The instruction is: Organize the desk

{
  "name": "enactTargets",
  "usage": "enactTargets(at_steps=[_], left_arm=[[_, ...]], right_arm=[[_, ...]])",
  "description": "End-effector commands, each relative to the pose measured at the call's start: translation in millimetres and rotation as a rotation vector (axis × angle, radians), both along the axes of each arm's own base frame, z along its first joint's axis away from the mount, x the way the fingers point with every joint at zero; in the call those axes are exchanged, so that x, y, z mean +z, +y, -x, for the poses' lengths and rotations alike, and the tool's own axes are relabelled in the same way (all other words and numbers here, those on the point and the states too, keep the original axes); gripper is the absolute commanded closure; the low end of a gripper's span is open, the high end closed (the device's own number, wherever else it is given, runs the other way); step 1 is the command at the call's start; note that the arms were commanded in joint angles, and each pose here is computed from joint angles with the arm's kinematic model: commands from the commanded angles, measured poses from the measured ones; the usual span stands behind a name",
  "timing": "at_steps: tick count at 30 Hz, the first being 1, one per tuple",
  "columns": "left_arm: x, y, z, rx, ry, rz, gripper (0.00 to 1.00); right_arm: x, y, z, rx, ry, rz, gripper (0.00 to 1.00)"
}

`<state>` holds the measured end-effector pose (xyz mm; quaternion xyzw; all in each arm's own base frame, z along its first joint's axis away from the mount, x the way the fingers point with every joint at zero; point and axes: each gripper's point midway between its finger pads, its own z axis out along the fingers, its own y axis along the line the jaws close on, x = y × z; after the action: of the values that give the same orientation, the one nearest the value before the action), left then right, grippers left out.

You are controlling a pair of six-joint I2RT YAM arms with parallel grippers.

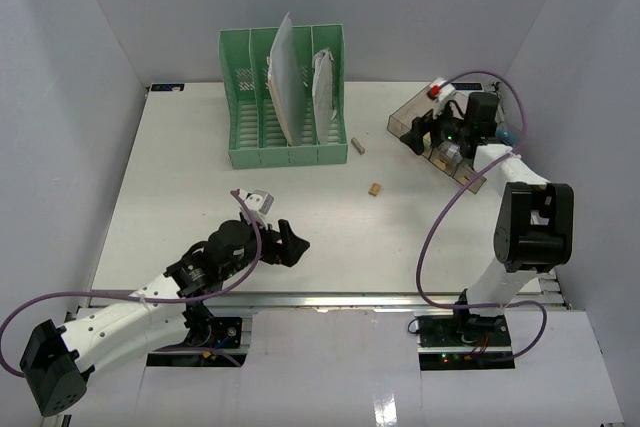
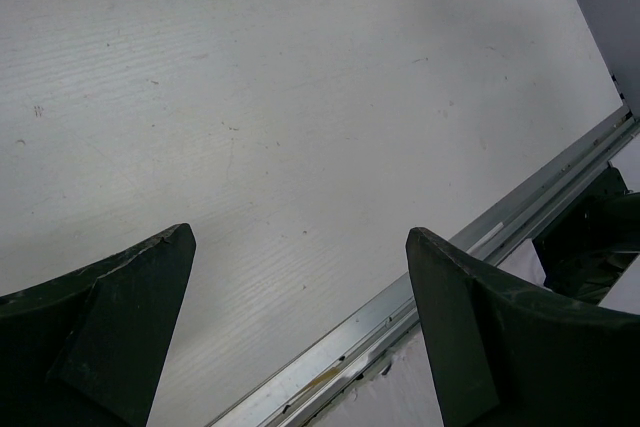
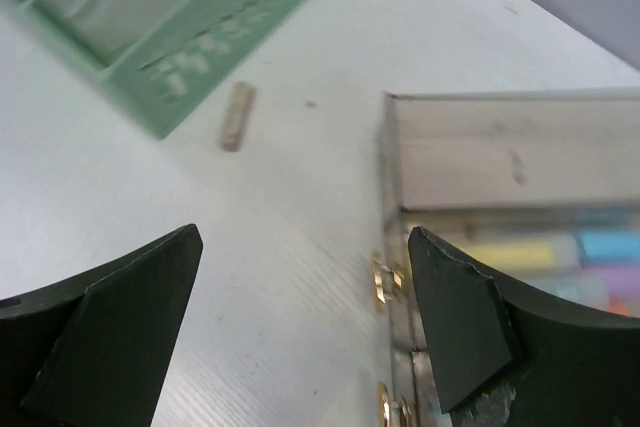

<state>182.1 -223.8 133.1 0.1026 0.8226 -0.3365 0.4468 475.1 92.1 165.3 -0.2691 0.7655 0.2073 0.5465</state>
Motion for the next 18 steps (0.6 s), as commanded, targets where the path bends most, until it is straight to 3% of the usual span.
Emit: enactTargets(at_steps=[1,4,6,10,18], left_arm=[[15,-3,-2,-0.009,-0.033,0.034,0.02],[13,-4,0,-0.017,-0.023,0.035,0.02],[13,-4,2,-0.023,-0.021,0.038,0.02],[10,-2,2,-0.015,-0.019,0.039,0.02],[4,0,1,-0.009,-0.015,0.02,0.02]], right_arm=[[-47,65,90,0.616,0.085,0.193,0.1],[-64,82,104,0.767,0.036,0.318,0.05],[-79,80,105,0.762,0.052,0.397,0.02],[-98,87,83,0.584,0.067,0.532,0.0],[-119,103,85,0.446,0.148,0.566,0.02]])
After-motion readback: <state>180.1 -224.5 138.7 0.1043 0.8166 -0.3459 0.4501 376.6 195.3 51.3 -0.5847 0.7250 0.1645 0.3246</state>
